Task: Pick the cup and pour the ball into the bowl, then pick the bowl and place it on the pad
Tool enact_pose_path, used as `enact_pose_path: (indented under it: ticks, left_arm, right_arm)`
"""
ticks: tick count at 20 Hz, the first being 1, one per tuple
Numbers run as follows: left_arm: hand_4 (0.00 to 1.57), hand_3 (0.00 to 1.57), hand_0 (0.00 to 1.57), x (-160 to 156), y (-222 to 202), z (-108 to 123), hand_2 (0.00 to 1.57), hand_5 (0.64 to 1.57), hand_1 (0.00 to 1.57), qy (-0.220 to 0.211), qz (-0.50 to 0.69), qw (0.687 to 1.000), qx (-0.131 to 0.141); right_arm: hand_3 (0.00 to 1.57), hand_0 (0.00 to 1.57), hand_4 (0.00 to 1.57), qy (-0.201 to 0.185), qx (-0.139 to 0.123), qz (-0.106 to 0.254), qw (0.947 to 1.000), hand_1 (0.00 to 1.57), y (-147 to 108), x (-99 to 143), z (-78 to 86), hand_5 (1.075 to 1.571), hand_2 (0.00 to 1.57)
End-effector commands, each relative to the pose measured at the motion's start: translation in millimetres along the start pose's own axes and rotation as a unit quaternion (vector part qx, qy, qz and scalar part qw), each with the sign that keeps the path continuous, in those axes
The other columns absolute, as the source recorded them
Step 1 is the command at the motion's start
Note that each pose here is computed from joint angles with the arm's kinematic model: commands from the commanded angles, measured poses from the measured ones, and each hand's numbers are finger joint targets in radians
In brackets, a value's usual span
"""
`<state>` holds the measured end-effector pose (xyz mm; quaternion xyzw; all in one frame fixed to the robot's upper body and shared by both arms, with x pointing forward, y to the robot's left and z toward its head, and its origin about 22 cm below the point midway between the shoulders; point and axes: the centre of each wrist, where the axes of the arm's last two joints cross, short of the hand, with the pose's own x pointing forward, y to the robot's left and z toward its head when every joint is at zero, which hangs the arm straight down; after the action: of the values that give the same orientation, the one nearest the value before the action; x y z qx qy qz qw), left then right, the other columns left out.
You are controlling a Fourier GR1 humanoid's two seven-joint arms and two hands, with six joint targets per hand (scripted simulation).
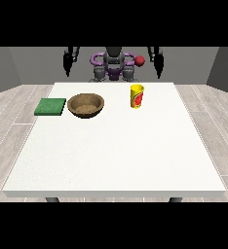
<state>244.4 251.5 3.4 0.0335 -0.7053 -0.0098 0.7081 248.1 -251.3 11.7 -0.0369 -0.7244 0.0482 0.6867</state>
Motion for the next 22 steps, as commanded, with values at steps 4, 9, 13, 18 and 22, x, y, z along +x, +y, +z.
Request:
enact_pose_path:
  ticks: [4,9,13,18,22]
  left_arm:
    - [0.0,0.0,0.0,28.9,8.7,-3.6,0.0,1.562,0.0,-0.019,-0.017,1.0,-0.005]
    - [0.0,0.0,0.0,20.2,-13.0,26.2,0.0,1.563,0.0,0.084,0.094,0.992,-0.003]
    - [0.0,0.0,0.0,27.5,-12.2,53.2,0.0,1.553,0.0,0.099,0.084,0.992,0.002]
    - [0.0,0.0,0.0,64.8,-33.7,64.3,0.0,1.551,0.0,0.009,0.083,0.996,-0.023]
    - [0.0,0.0,0.0,45.7,-43.1,49.7,0.0,1.541,0.0,-0.043,0.074,0.996,-0.008]
  right_arm:
    - [0.0,0.0,0.58,-0.015,0.004,0.007,0.9998,0.0,-7.2,27.3,-4.4,1.57,0.0]
    - [0.0,0.0,0.52,0.122,0.007,-0.131,0.9839,0.0,25.7,7.1,39.6,1.57,0.0]
    - [0.0,0.0,0.52,0.145,-0.006,-0.13,0.9808,0.0,-0.5,22.9,63.9,1.57,0.0]
    - [0.0,0.0,0.5,0.061,-0.032,-0.118,0.9906,0.0,-13.5,65.7,62.3,1.57,0.0]
    - [0.0,0.0,0.45,0.009,-0.009,-0.127,0.9918,0.0,-21.8,38.8,70.1,1.571,0.0]
